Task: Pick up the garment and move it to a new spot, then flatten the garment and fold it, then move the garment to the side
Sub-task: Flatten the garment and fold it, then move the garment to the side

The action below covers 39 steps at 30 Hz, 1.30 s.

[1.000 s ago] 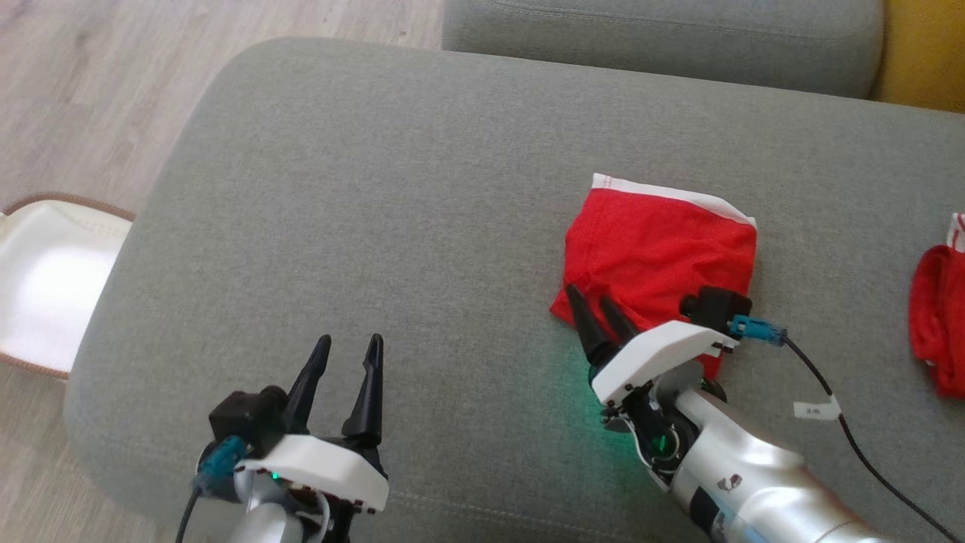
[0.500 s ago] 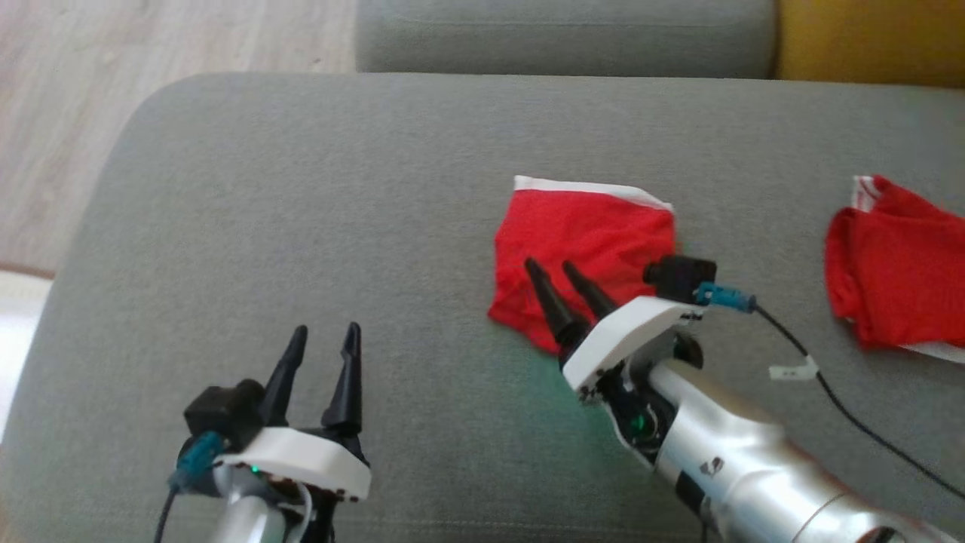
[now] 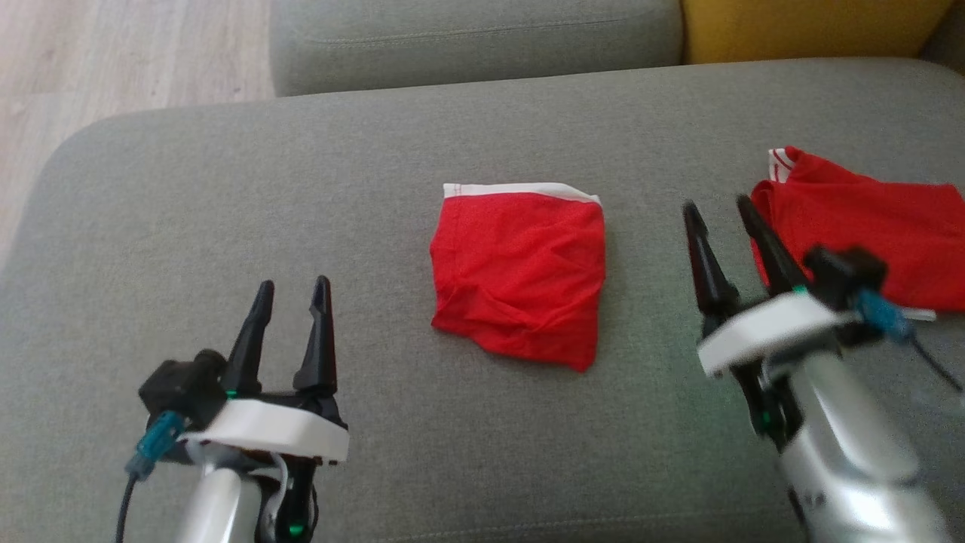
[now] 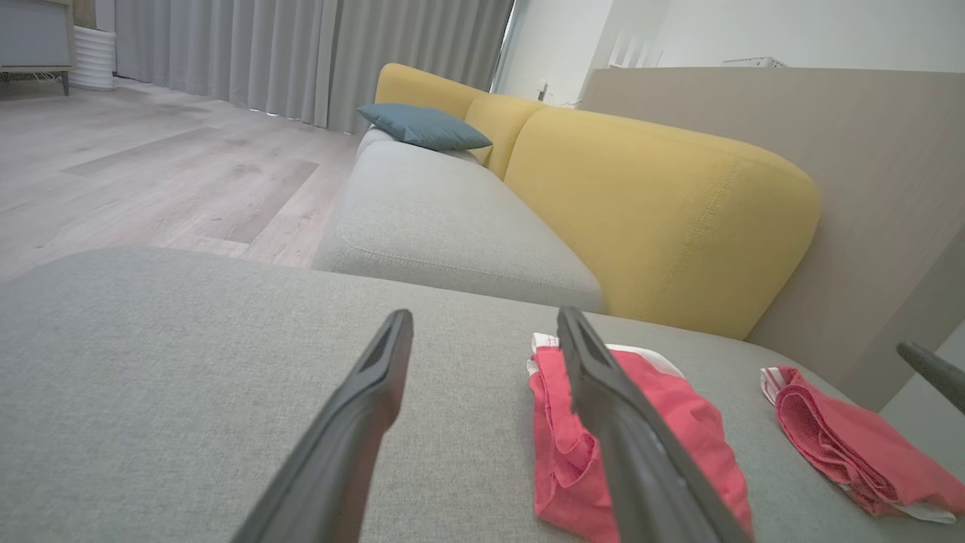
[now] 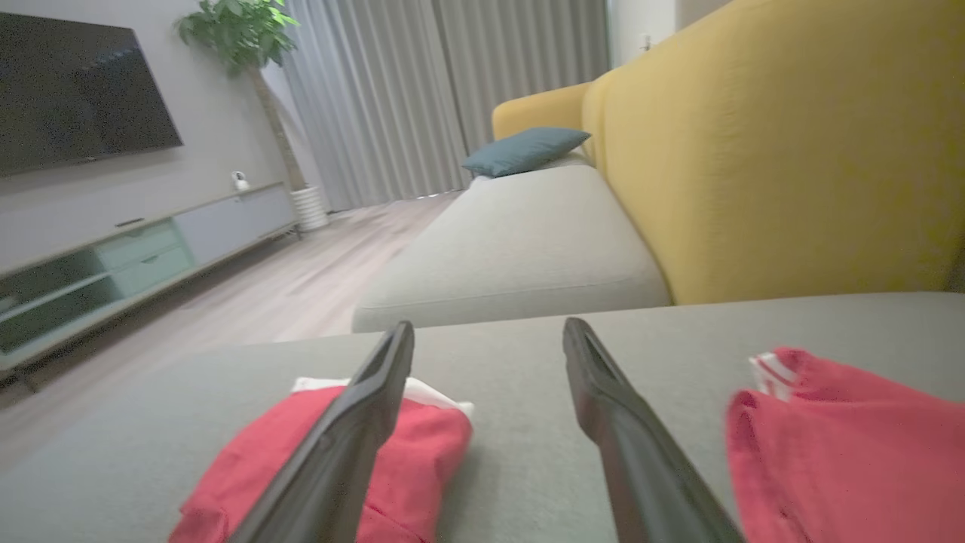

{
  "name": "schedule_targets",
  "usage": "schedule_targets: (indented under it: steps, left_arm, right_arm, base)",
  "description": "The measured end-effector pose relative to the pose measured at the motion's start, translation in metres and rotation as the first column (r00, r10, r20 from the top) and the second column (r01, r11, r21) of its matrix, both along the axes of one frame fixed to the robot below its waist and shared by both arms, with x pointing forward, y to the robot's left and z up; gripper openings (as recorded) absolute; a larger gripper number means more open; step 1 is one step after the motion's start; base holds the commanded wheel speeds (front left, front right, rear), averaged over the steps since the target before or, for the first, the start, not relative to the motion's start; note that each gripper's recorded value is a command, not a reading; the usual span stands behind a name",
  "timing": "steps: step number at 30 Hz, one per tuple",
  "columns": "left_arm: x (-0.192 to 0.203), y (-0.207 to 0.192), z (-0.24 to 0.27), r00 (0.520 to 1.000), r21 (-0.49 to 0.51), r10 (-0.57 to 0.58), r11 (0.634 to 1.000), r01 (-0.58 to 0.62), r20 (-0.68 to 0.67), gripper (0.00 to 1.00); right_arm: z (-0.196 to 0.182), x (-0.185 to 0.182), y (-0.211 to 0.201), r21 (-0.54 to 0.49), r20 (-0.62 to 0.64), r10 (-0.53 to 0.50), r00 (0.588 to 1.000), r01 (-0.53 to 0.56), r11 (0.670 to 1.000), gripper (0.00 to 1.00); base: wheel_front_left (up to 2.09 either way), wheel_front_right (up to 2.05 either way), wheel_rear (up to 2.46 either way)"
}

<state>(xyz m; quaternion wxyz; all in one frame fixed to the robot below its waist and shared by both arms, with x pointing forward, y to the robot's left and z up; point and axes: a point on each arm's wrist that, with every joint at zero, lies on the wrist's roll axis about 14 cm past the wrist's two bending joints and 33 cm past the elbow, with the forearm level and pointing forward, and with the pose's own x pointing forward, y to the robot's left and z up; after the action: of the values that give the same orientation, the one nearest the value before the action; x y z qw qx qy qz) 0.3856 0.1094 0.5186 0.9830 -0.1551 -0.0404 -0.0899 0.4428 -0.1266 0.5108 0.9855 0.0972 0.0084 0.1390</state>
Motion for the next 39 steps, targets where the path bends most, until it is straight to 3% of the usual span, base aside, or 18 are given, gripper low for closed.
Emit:
schedule_targets:
  steps: [4,11,20,28,39]
  left_arm:
    - [0.003,-0.001,0.006,1.000,-0.005,-0.003,1.000,0.003,0.017,1.00]
    - [0.006,-0.011,0.011,0.999,-0.012,-0.029,0.999,0.030,0.034,1.00]
    - [0.008,-0.018,0.008,0.998,-0.017,-0.049,0.999,0.050,0.028,1.00]
    - [0.005,-0.018,0.001,0.999,-0.015,-0.053,0.998,0.053,0.008,1.00]
    - [0.000,0.000,-0.023,0.998,-0.005,-0.006,1.000,0.006,-0.065,1.00]
  right_arm:
    - [-0.010,-0.026,-0.024,-0.042,0.026,-0.103,0.994,0.104,0.994,1.00]
    - [-0.018,-0.059,-0.042,-0.083,0.040,-0.186,0.982,0.189,0.979,1.00]
    - [-0.021,-0.067,-0.045,-0.058,0.031,-0.202,0.979,0.204,0.977,1.00]
    - [-0.028,-0.063,-0.037,-0.046,0.006,-0.181,0.984,0.181,0.982,1.00]
    - [-0.080,-0.039,0.019,0.088,-0.235,-0.027,0.972,0.049,0.995,1.00]
  base:
    - [0.00,0.00,0.00]
    - [0.00,0.00,0.00]
    - [0.00,0.00,0.00]
    - [0.00,0.00,0.00]
    - [0.00,0.00,0.00]
